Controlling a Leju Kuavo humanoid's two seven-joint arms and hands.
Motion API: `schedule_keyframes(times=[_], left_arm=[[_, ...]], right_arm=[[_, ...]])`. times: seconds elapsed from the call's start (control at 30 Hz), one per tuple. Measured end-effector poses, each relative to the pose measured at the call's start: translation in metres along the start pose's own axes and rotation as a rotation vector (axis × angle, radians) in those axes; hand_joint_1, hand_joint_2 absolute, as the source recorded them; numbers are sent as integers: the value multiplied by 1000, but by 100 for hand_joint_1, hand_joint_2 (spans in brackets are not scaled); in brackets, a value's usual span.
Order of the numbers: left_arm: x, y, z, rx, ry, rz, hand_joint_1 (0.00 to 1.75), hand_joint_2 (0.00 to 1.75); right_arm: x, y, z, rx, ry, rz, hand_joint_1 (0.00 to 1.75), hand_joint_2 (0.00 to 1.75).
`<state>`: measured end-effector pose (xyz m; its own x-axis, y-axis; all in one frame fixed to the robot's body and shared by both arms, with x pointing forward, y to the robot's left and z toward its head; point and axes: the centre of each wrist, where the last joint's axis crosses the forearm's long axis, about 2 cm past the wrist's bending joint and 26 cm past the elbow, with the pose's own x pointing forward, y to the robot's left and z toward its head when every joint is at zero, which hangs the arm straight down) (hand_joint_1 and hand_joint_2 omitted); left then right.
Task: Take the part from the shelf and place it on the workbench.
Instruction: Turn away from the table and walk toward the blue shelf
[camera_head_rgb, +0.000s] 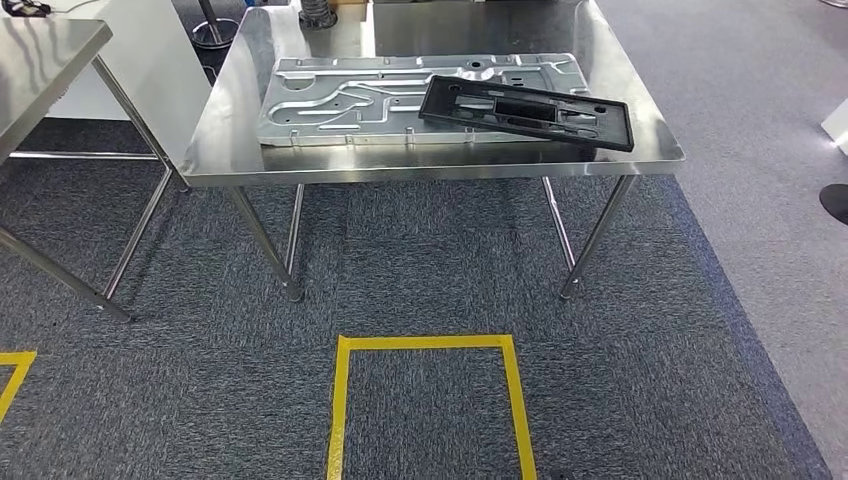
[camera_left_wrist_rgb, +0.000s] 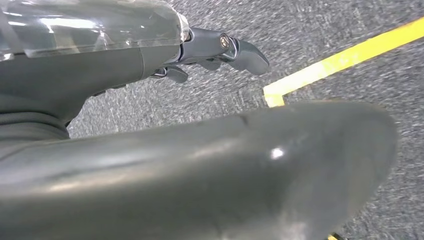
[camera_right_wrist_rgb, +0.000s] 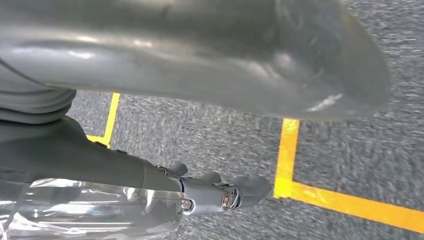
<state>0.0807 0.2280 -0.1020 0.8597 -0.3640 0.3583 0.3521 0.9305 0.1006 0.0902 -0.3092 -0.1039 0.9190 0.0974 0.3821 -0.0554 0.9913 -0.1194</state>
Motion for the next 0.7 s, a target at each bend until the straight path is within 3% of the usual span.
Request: schedule_keyframes(times=[0.7], left_arm=[[5, -1, -1, 2, -9, -7, 0, 0]], right_arm=[[4, 7, 0, 13, -8, 20, 0, 0]])
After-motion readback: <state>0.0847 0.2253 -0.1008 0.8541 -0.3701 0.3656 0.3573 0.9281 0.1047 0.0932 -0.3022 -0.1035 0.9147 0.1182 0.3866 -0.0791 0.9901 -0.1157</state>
